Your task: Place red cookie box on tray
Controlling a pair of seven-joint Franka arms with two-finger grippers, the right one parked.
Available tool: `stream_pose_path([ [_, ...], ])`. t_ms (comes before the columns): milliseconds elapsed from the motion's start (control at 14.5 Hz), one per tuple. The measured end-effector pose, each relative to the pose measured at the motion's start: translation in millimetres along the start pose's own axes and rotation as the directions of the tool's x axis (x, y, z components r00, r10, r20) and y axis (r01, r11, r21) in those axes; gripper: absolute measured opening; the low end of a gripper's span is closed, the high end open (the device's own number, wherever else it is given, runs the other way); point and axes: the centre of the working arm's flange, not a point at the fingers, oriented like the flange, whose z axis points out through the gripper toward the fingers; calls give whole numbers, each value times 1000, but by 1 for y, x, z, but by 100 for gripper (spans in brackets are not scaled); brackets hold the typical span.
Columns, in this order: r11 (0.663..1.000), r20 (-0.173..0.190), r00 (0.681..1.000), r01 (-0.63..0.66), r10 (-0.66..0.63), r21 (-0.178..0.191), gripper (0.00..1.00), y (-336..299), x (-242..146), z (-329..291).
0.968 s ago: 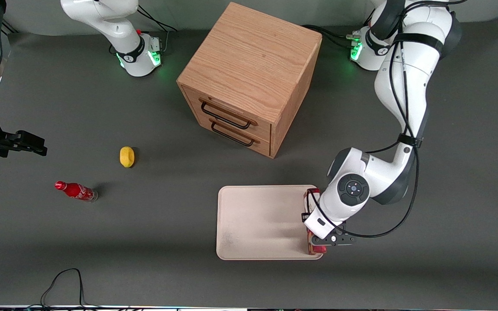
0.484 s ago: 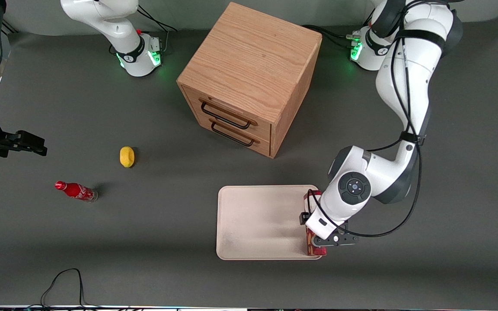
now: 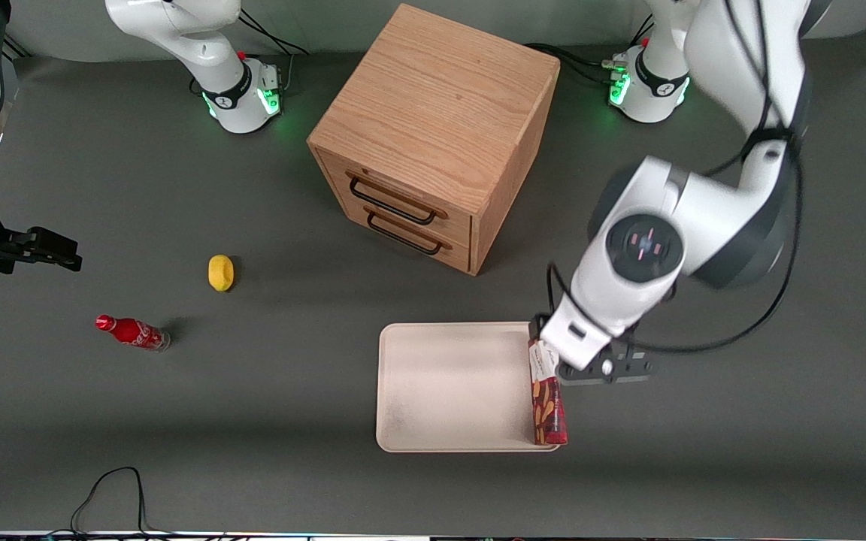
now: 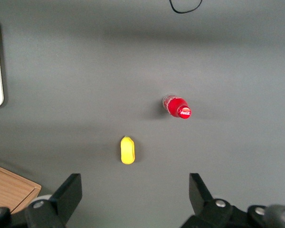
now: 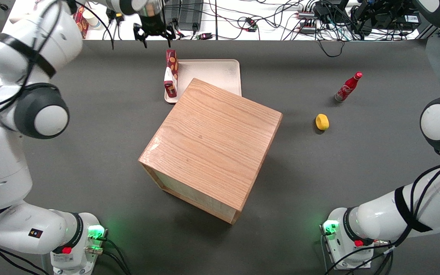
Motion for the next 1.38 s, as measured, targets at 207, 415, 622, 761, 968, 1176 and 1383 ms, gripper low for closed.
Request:
stream_pose_path([
  [207,1000,21,1000,15,-15,6,100,-23,-36,-77],
  [415,999,49,998,28,-29,16,100,-72,-44,-114],
  [622,1000,100,995,-13,12,7,100,-134,-34,-119],
  [761,999,126,991,-36,38,-15,100,-180,-26,-115],
  [968,998,142,988,-51,54,-22,100,-220,-26,-106],
  [1176,998,124,990,-68,70,-17,100,-246,-32,-96],
  [1383,997,113,991,-75,75,-5,100,-288,-39,-89],
])
